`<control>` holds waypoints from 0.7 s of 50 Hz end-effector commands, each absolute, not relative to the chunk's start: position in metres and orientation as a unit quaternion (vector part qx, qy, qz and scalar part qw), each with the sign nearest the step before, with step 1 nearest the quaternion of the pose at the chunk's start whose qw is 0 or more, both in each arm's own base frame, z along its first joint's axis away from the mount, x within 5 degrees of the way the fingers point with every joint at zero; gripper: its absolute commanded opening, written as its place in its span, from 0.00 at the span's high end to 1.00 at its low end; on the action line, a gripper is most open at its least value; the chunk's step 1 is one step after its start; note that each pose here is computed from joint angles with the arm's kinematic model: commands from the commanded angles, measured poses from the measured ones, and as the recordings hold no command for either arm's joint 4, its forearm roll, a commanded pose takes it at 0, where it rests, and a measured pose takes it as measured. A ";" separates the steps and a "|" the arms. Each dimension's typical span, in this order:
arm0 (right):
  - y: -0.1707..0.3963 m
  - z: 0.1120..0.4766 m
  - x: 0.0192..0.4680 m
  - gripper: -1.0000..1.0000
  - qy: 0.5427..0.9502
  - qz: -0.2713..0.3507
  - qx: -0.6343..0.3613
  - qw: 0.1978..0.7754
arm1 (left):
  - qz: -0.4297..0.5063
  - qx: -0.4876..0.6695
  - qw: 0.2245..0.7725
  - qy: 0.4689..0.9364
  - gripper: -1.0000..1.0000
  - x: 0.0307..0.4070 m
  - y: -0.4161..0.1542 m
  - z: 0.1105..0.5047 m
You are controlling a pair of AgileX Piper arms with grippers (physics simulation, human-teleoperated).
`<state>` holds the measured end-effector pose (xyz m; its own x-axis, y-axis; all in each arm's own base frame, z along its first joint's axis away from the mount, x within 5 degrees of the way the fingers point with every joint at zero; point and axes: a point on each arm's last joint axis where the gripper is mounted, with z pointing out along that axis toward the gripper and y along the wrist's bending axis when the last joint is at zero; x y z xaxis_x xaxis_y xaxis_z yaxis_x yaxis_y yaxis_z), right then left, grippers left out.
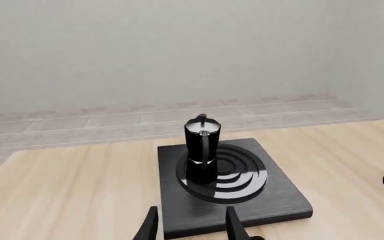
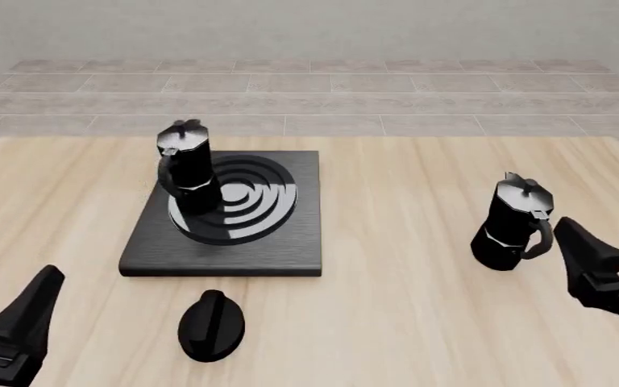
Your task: Put both moka pots on the stove.
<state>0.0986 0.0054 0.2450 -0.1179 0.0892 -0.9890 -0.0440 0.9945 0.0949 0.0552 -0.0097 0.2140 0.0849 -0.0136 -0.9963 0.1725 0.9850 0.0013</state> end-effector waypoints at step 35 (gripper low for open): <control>0.004 0.248 0.146 0.00 0.831 0.018 0.005 0.556 | -0.063 0.059 0.734 0.674 0.00 0.055 -0.010 0.214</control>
<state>0.1329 0.0047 0.2542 -0.3420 0.0487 -0.9384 -0.0146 0.9983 0.0571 0.0552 -0.0097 0.2136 0.0836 -0.0131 -0.9964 0.1726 0.9850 0.0016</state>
